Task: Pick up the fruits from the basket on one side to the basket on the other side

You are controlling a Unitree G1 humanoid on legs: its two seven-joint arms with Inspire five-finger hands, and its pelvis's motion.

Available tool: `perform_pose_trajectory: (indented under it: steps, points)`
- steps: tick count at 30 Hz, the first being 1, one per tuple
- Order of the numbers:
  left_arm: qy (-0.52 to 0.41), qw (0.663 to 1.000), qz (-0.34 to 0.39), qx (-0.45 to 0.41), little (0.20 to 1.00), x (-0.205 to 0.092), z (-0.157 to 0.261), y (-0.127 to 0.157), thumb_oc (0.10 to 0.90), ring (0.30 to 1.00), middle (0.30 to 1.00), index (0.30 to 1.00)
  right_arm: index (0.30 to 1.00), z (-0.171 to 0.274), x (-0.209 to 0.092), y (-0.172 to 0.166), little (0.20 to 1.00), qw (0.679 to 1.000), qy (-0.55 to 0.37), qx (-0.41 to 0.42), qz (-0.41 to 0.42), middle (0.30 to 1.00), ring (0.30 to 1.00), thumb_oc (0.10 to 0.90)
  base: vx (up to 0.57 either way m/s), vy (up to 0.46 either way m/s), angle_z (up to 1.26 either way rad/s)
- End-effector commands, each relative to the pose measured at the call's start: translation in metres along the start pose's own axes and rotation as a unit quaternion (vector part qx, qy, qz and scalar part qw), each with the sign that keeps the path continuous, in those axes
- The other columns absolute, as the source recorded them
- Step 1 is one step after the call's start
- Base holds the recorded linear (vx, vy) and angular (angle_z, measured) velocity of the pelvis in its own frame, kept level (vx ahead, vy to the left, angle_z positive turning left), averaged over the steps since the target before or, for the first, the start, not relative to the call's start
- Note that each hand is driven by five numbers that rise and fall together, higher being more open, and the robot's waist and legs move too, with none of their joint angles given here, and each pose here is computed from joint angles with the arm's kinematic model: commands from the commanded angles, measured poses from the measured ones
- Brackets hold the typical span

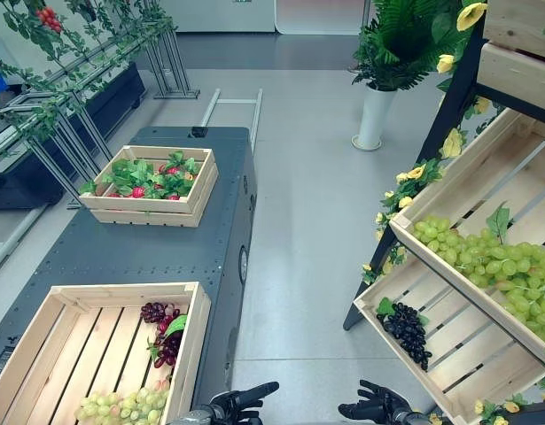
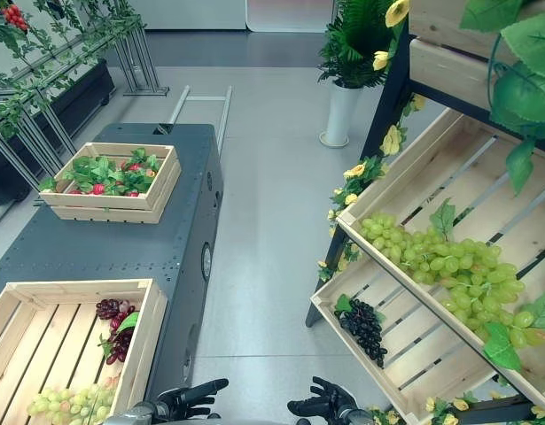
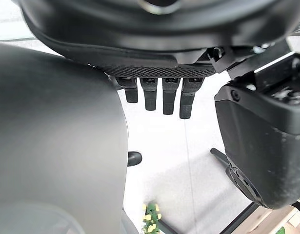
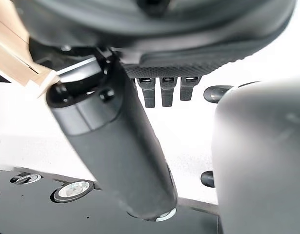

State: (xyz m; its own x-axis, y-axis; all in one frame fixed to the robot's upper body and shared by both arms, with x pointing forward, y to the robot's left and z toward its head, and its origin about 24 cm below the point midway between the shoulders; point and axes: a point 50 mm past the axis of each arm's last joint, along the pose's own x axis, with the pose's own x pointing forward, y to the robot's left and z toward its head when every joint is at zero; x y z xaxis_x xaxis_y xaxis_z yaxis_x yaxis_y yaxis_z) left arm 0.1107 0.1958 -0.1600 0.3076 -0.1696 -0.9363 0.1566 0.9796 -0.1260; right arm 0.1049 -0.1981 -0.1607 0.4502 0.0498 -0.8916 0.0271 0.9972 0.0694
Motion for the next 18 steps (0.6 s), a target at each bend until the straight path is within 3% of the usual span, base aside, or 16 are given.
perform_pose_trajectory:
  steps: [1, 12, 16, 18]
  points:
    - [-0.022, 0.999, -0.023, 0.022, 0.900, 0.007, 0.026, -0.013, 0.800, 0.900, 0.900, 0.900, 0.900, 0.035, 0.007, 0.004, 0.900, 0.998, -0.056, -0.007, -0.001, 0.900, 0.900, 0.800, 0.00, 0.000, 0.00]
    - [-0.051, 0.996, -0.026, 0.072, 0.900, 0.004, 0.041, -0.010, 0.800, 0.900, 0.900, 0.900, 0.900, 0.038, 0.007, 0.003, 0.900, 0.998, -0.053, -0.026, 0.008, 0.900, 0.900, 0.800, -0.01, -0.031, 0.00]
    - [-0.078, 0.992, -0.019, 0.095, 0.900, 0.004, 0.050, -0.012, 0.800, 0.900, 0.900, 0.900, 0.900, 0.040, 0.007, 0.003, 0.900, 0.998, -0.054, -0.025, 0.008, 0.900, 0.900, 0.800, -0.05, -0.065, 0.03]
    - [-0.138, 0.982, -0.008, 0.131, 0.900, 0.001, 0.066, -0.015, 0.800, 0.900, 0.900, 0.900, 0.900, 0.042, 0.008, 0.004, 0.900, 0.998, -0.055, -0.024, 0.010, 0.900, 0.900, 0.800, -0.07, -0.088, 0.03]
